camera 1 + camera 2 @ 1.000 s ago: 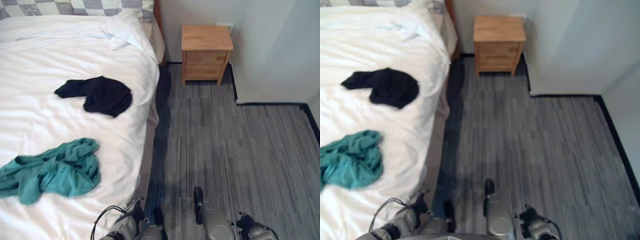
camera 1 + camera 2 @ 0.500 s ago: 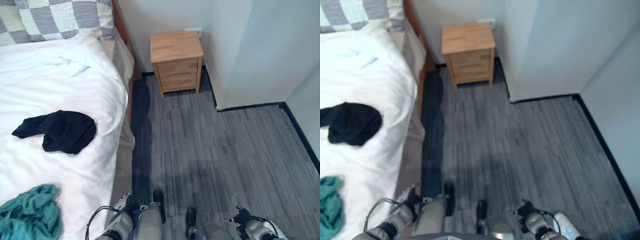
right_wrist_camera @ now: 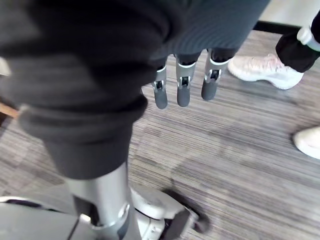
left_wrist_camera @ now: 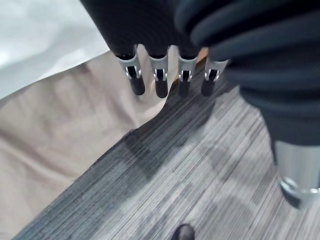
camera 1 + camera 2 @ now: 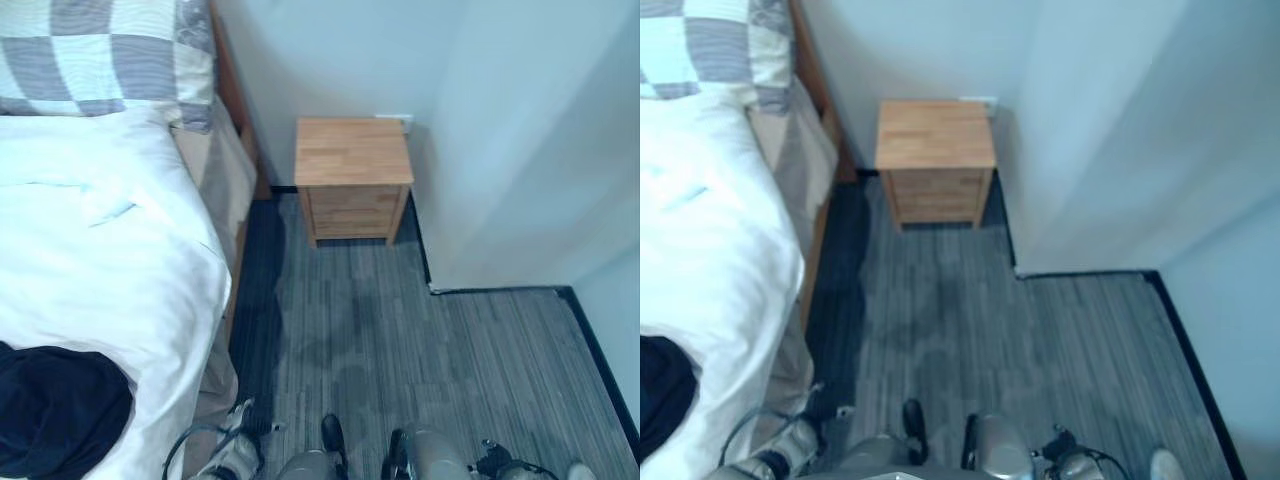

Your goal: Tidy up the quilt and then pick up the clothes from the bed and put them into the laundry hamper.

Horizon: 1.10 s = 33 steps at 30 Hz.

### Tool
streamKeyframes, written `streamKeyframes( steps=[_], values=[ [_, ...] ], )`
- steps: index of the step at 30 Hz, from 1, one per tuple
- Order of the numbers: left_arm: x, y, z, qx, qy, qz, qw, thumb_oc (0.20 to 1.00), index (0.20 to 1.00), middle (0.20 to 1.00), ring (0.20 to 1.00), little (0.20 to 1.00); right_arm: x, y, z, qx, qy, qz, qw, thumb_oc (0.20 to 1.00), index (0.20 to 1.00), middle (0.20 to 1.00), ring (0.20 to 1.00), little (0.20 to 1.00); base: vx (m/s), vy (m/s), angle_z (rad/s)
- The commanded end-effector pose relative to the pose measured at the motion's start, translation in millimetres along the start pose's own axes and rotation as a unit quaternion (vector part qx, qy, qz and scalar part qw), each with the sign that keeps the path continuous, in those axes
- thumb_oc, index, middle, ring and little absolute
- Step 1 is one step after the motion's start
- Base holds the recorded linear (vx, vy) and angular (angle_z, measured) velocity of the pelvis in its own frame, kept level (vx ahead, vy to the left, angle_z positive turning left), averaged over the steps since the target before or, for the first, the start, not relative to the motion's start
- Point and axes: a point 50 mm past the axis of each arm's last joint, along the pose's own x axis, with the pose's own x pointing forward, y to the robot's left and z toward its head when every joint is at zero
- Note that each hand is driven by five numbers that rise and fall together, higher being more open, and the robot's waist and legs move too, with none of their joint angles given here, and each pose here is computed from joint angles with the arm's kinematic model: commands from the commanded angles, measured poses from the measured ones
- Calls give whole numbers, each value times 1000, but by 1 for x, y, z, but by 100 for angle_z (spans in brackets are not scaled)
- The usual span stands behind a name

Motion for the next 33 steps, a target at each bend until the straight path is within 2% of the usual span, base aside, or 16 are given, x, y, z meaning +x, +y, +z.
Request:
streamKeyframes(
  steps=[1,5,8,10,11,12,17,23,26,28,29,33],
  values=[
    [1,12,-8,3,2,24,1000,1000,1000,1000,1000,1000,4,-19,27,32,-42,-24,998,1000,1000,1000,1000,1000,614,-224,97],
    [1,13,-8,9,-2,24,1000,1000,1000,1000,1000,1000,5,-22,32,-4,-48,-21,999,1000,1000,1000,1000,1000,444,-188,120],
    [-2,1,-12,-7,6,12,1000,1000,1000,1000,1000,1000,2,-29,49,-43,-97,-30,994,1000,1000,1000,1000,1000,371,-216,49],
    [-3,-3,-8,-19,1,17,1000,1000,1000,1000,1000,1000,-3,-48,69,-57,-150,-59,985,1000,1000,1000,1000,1000,347,-279,192],
    [-4,-3,-7,-28,2,29,999,1000,1000,1000,1000,1000,-20,-73,98,-81,-240,-94,963,1000,1000,1000,1000,1000,324,-233,294],
    [-5,-6,-10,-41,7,32,999,1000,1000,1000,1000,1000,-31,-85,105,-91,-276,-110,950,1000,1000,1000,1000,1000,376,-144,265],
    [-13,-25,-35,-56,57,7,997,1000,1000,1000,1000,1000,-74,-128,123,-99,-376,-190,901,1000,1000,1000,1000,1000,175,25,156],
    [-22,-42,-61,-47,101,-41,993,1000,1000,1000,1000,1000,-99,-159,139,-116,-404,-272,866,1000,1000,1000,1000,1000,242,237,117],
    [-23,-34,-75,-20,117,-39,992,1000,1000,1000,1000,1000,-108,-180,163,-138,-416,-320,840,1000,1000,1000,1000,1000,144,45,90],
    [-23,-34,-74,-21,116,-39,992,1000,1000,1000,1000,1000,-108,-180,164,-139,-416,-320,840,1000,1000,1000,1000,1000,87,-82,83],
    [-20,-28,-72,-5,104,-34,994,1000,1000,1000,1000,1000,-115,-199,171,-149,-410,-353,828,1000,1000,1000,1000,1000,119,-138,55],
    [-15,-19,-61,23,77,-31,996,1000,1000,1000,1000,1000,-115,-214,175,-158,-391,-380,823,1000,1000,1000,1000,1000,219,-190,108]
  ],
)
